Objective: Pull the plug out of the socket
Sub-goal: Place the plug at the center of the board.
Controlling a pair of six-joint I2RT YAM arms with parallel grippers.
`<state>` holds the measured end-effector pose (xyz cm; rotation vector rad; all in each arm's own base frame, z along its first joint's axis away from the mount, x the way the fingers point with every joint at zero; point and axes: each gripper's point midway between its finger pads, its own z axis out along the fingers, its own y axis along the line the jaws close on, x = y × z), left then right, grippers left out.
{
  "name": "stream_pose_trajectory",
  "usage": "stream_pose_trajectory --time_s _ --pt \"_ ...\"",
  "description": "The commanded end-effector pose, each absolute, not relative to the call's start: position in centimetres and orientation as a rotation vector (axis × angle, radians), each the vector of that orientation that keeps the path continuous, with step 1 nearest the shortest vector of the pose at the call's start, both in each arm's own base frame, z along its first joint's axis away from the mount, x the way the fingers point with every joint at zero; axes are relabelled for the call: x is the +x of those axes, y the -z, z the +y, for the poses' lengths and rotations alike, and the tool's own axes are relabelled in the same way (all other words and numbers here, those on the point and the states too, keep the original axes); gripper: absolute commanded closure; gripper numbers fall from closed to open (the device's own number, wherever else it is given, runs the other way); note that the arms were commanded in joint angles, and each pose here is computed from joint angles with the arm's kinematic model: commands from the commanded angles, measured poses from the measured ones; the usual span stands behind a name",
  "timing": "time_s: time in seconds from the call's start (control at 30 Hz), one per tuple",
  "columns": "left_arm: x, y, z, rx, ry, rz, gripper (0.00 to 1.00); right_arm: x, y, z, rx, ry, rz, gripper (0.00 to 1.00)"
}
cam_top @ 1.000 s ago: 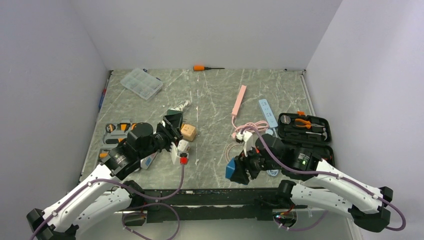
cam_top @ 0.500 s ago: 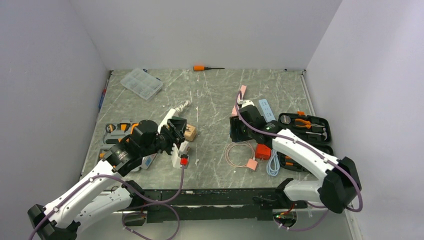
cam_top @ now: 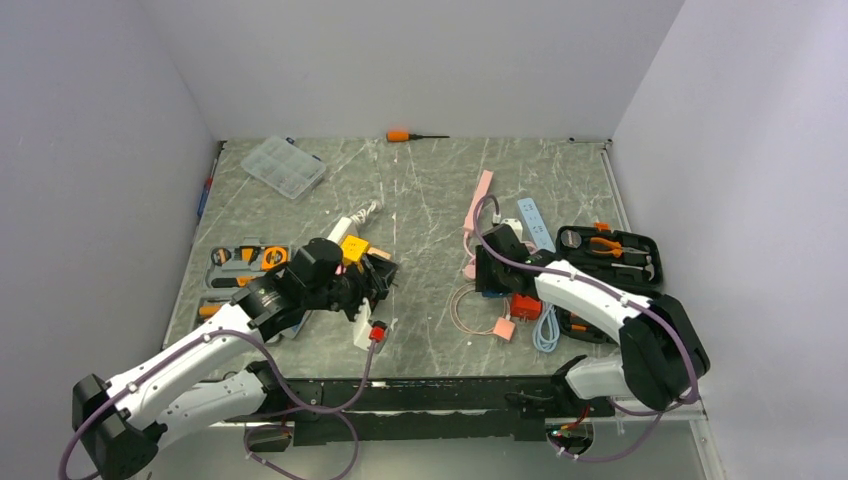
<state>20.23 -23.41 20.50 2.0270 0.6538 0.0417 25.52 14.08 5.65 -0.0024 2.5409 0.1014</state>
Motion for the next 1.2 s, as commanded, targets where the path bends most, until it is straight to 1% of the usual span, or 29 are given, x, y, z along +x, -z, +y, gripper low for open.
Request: stream_pose_trajectory --time_s 0.0,0.03,0.07,0.13,0.2,0.23,0.27,0.3,0.5,0.6,0.7,0.87,1.03,1.1,1.13,1.17 --pt "19.2 -21.2 -26.0 2.014 0.064 0.563 0.95 28.3 -6.2 14.3 0.109 -0.119 2.465 0.51" --pt "19.0 -20.9 -26.4 2.022 0.082 0.551 0.96 28.6 -6.4 14.6 0.104 -0.129 2.461 0.41" --pt "18.8 -20.8 -26.9 2.027 0.101 0.532 0.96 28.9 -6.7 14.7 0.102 -0.133 2.456 0.34" --pt "18.4 -20.2 -27.8 2.05 0.136 0.497 0.97 29.4 -7.3 14.8 0.098 -0.128 2.445 0.25" --pt "18.4 -19.7 -28.6 2.083 0.153 0.465 0.98 29.9 -8.2 14.6 0.117 -0.104 2.424 0.2" --pt "18.5 -19.6 -29.0 2.087 0.175 0.474 0.98 30.2 -8.9 14.5 0.118 -0.094 2.411 0.15" --pt "18.4 -19.4 -29.4 2.097 0.203 0.487 0.98 30.5 -9.6 14.4 0.123 -0.089 2.397 0.06" --pt "18.3 -19.3 -30.0 2.107 0.228 0.497 0.99 30.8 -10.3 14.4 0.123 -0.092 2.38 0.01" --pt "18.4 -17.0 -34.0 2.174 0.349 0.522 0.99 32.2 -17.8 14.8 0.143 -0.186 2.2 0.0" --pt "18.7 -15.5 -35.9 2.212 0.394 0.524 0.99 32.5 -20.6 14.3 0.217 -0.201 2.146 0.0" --pt "18.6 -14.3 -38.1 2.232 0.424 0.504 1.0 32.1 -21.1 13.3 0.352 -0.232 2.178 0.0" --pt "17.9 -12.1 -40.7 2.3 0.484 0.471 1.0 31.0 -20.2 13.6 0.313 -0.399 2.187 0.0" --pt "18.1 -10.6 -42.9 2.322 0.519 0.516 0.99 29.4 -19.1 12.7 0.303 -0.392 2.191 0.0" --pt "18.0 -9.8 -43.2 2.35 0.52 0.51 0.95 29.2 -18.7 12.0 0.308 -0.351 2.203 0.01" --pt "17.8 -9.4 -43.3 2.364 0.522 0.496 0.9 29.1 -18.6 11.7 0.315 -0.344 2.203 0.01" --pt "17.5 -9.0 -43.3 2.38 0.533 0.483 0.77 29.0 -18.5 11.7 0.313 -0.353 2.2 0.01"
